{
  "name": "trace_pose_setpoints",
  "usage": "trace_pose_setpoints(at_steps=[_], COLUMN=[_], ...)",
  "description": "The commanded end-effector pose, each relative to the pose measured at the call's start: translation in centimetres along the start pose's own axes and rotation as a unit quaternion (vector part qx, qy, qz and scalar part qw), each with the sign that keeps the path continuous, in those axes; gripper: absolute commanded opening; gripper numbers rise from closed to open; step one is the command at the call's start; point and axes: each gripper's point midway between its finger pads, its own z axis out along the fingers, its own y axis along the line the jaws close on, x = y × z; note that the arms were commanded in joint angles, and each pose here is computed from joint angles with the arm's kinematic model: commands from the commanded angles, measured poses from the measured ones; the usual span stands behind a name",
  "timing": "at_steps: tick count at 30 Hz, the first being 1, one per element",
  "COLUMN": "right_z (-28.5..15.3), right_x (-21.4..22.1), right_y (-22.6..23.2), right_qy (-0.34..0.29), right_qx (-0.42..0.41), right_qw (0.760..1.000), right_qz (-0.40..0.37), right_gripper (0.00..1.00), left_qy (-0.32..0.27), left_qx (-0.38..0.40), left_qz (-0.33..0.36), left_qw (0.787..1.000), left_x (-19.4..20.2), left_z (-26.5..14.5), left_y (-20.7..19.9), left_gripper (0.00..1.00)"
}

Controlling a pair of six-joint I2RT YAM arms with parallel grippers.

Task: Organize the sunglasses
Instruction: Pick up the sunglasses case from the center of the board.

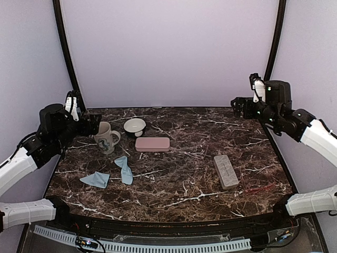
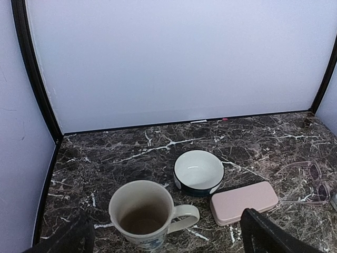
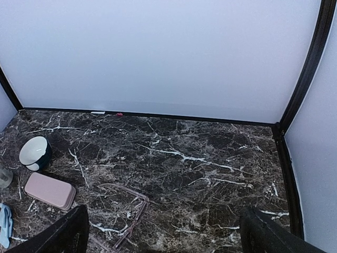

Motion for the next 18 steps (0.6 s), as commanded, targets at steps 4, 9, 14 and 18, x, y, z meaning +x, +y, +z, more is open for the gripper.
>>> trace_pose_setpoints(at_steps=[4, 9, 14, 18], right_z=[-0.6, -0.5, -0.3, -0.1], right_x=[-0.5, 0.8, 3.3, 6.3], right_y=[0.0, -0.1, 0.5, 0.6], right_qy=[-0.01, 0.027, 0.067, 0.12], right_qx=[-0.004, 0.002, -0.01, 0.005], right_qw=[1.0, 1.0, 0.998, 0.993], right_qz=[0.02, -0.002, -0.003, -0.005], right_gripper=[1.0, 1.0, 1.0, 1.0], left_qy=[-0.028, -0.03, -0.014, -0.005], left_qx=[0.002, -0.01, -0.04, -0.041], left_qz=[-0.005, -0.016, -0.015, -0.016], left_qw=[1.0, 0.999, 0.999, 0.999], left_x=[-1.0, -1.1, -0.5, -0.1], left_z=[-0.9, -0.9, -0.5, -0.2], left_y=[0.2, 0.6, 1.5, 1.4], left_gripper=[0.99, 0.99, 0.99, 0.99])
